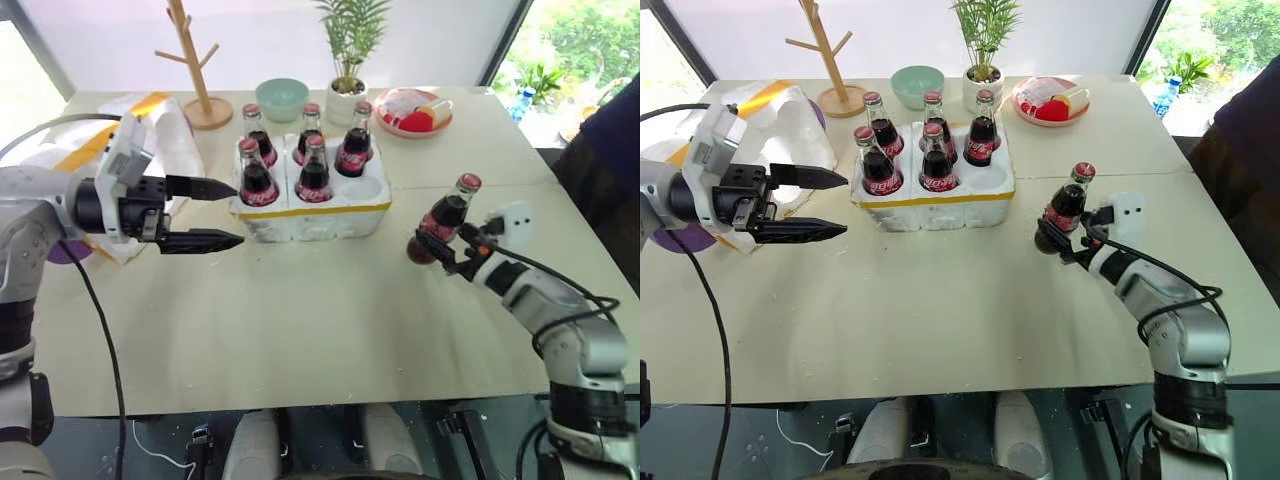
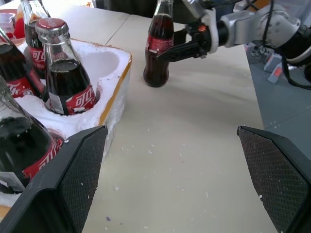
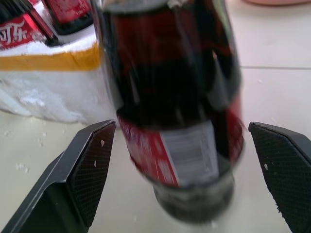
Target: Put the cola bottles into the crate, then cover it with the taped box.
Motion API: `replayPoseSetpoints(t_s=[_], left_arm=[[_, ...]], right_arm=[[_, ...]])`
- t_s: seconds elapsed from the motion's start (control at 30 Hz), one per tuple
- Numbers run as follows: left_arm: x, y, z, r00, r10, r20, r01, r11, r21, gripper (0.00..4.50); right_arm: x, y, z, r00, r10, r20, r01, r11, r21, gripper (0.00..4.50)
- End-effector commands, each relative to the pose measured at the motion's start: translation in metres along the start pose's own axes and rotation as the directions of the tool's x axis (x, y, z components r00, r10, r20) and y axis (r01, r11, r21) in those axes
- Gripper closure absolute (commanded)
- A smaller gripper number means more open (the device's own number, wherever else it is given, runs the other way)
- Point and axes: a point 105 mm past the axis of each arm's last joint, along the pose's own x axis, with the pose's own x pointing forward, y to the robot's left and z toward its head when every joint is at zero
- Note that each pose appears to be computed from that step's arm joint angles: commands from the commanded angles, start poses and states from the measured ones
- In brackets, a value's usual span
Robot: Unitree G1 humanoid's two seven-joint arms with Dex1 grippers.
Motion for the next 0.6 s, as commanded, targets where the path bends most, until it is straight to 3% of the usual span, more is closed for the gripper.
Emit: replayPoseSetpoints(t_s=[0.03, 0.17, 0.4, 0.6], left_arm=[[-0.003, -0.003, 0.010, 1.000, 0.010, 0.014, -0.011, 0.999, 0.053, 0.01], [-0.005, -0.003, 0.010, 0.999, 0.026, 0.019, -0.027, 0.998, 0.052, 0.00], [-0.009, -0.004, 0.008, 0.997, 0.064, 0.033, -0.066, 0.997, 0.049, 0.00], [-0.008, -0.002, 0.011, 0.994, 0.089, 0.062, -0.092, 0.994, 0.059, 0.00]], right_arm=[[0.008, -0.002, 0.012, 0.998, 0.001, 0.056, 0.000, 1.000, -0.020, 0.25], [0.002, 0.010, 0.035, 0.992, 0.075, 0.103, -0.068, 0.996, -0.065, 1.64], [-0.004, 0.047, 0.109, 0.937, 0.279, 0.209, -0.240, 0.951, -0.193, 1.63], [0.027, 0.086, 0.149, 0.877, 0.421, 0.231, -0.353, 0.891, -0.285, 1.63]])
